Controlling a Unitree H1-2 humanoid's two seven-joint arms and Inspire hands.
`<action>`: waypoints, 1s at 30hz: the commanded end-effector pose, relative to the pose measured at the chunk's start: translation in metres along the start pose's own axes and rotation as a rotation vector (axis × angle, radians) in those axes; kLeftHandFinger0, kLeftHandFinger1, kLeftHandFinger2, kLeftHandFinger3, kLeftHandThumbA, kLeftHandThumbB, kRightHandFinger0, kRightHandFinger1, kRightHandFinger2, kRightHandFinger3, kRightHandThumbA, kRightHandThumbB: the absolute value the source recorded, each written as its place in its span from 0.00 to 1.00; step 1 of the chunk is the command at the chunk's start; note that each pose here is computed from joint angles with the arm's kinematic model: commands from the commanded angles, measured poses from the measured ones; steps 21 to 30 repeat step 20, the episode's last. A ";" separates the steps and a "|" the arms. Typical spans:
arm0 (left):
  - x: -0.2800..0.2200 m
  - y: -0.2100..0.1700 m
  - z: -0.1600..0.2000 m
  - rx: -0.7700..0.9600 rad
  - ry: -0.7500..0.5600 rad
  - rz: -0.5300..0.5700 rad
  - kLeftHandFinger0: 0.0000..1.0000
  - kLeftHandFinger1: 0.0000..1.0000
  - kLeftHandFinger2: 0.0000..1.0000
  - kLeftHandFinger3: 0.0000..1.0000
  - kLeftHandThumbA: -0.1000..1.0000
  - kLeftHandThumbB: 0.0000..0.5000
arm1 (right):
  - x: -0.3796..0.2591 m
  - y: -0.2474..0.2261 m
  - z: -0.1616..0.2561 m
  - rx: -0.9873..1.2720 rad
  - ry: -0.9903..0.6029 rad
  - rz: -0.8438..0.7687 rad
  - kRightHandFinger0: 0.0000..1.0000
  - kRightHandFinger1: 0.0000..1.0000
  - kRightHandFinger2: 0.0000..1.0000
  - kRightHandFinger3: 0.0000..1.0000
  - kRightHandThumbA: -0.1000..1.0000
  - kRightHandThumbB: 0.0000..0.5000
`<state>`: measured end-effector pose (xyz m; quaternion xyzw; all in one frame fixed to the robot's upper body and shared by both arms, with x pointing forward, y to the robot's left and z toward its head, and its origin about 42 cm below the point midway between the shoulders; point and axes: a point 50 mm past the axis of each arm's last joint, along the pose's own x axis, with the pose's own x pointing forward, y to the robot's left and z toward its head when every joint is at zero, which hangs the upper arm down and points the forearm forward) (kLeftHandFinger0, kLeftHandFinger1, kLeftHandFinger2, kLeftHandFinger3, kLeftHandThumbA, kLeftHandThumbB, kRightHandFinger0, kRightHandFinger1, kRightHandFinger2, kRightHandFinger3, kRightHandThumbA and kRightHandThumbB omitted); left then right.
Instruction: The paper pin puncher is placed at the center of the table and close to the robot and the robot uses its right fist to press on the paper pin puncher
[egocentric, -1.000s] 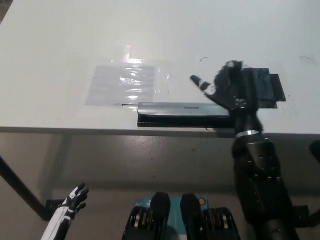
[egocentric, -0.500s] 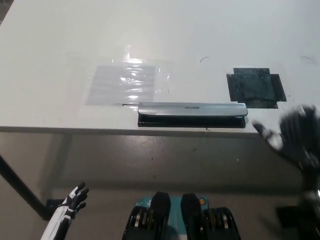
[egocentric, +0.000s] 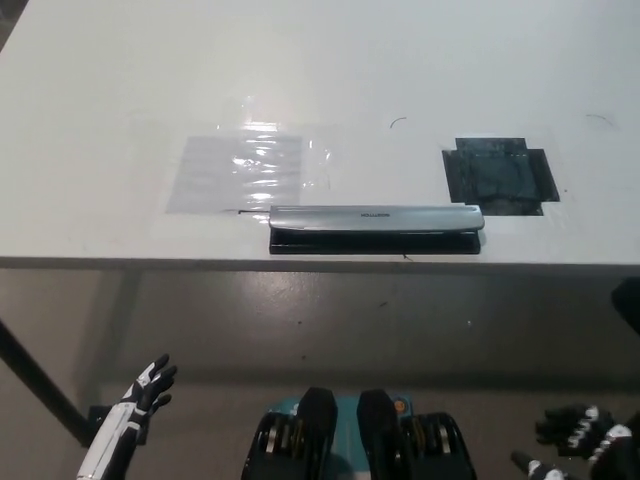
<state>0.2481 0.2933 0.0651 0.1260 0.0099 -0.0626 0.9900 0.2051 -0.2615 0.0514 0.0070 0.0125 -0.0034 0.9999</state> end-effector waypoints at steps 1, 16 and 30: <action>0.005 0.006 0.013 0.018 -0.071 -0.021 1.00 1.00 1.00 1.00 1.00 0.41 | 0.013 0.004 0.002 -0.051 -0.050 0.081 1.00 1.00 1.00 1.00 1.00 0.58; 0.009 0.009 0.015 0.033 -0.078 -0.016 1.00 1.00 1.00 1.00 1.00 0.38 | 0.019 0.008 -0.007 -0.068 -0.072 0.083 1.00 1.00 1.00 1.00 1.00 0.64; 0.012 0.009 0.016 0.029 -0.084 -0.017 1.00 1.00 1.00 1.00 1.00 0.39 | 0.021 0.008 -0.007 -0.095 -0.077 0.081 1.00 1.00 1.00 1.00 1.00 0.64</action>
